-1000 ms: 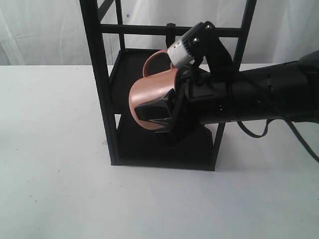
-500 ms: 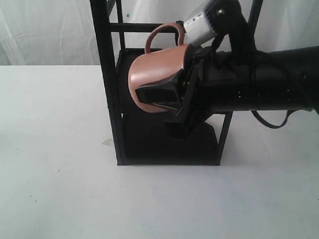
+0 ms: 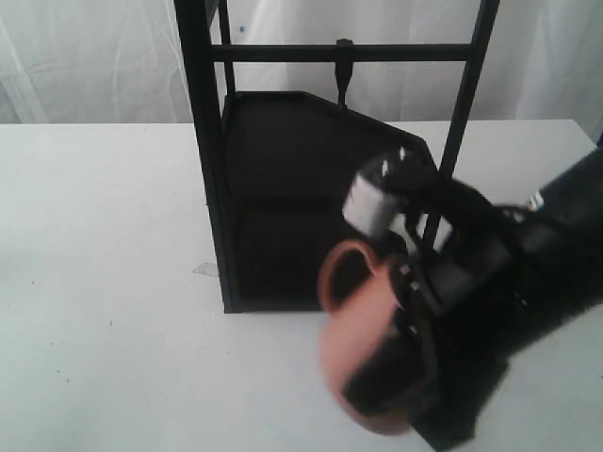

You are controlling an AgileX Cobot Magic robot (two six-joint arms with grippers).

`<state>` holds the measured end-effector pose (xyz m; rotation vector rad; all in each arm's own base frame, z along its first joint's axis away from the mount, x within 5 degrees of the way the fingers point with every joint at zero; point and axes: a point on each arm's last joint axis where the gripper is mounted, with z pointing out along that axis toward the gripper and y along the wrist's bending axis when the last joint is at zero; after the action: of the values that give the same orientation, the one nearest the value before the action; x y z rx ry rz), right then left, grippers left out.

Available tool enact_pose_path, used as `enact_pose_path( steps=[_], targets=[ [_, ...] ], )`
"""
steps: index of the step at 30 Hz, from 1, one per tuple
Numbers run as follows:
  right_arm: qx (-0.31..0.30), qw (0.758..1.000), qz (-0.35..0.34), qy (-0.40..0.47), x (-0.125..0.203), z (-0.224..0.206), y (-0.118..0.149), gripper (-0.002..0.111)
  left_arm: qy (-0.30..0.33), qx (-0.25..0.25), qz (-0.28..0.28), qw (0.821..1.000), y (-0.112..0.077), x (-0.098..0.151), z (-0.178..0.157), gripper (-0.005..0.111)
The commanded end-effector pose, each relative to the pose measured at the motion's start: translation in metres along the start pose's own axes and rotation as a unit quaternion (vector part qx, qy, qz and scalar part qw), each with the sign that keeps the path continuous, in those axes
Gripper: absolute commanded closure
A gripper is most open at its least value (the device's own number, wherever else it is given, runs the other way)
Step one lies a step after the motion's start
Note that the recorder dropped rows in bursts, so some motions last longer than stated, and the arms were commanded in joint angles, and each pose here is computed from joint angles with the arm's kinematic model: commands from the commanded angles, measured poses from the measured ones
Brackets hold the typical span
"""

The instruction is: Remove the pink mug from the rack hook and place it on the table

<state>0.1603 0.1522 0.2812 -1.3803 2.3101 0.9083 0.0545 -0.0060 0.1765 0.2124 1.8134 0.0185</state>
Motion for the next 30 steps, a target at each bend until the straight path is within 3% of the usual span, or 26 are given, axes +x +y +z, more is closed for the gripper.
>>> enact_pose_path(
  steps=[1,4,6,19,23,28,30],
  targets=[
    [0.218,0.950,0.096,0.204,0.049,-0.009,-0.036,0.108,0.001,-0.002,-0.007,1.000,0.000,0.001,0.000,0.107],
    [0.356,0.888,0.132,0.260,0.068,-0.022,-0.055,0.108,0.001,-0.002,-0.007,1.000,0.000,0.001,0.000,0.107],
    [0.390,0.872,0.131,0.264,0.072,-0.026,-0.058,0.108,0.001,-0.002,-0.007,1.000,0.000,0.001,0.000,0.107],
    [0.381,0.895,0.129,0.192,0.066,-0.028,-0.063,0.108,0.001,-0.002,-0.007,1.000,0.000,0.001,0.000,0.107],
    [0.388,0.885,0.178,0.184,0.081,-0.047,-0.081,0.108,0.001,-0.002,-0.007,1.000,0.000,0.001,0.000,0.107],
    [0.332,0.901,0.265,0.089,0.089,-0.062,-0.102,0.108,0.001,-0.002,-0.007,1.000,0.000,0.001,0.000,0.107],
    [0.318,0.897,0.295,0.087,0.095,-0.064,-0.113,0.108,0.001,-0.002,-0.007,1.000,0.000,0.001,0.000,0.107]
  ],
)
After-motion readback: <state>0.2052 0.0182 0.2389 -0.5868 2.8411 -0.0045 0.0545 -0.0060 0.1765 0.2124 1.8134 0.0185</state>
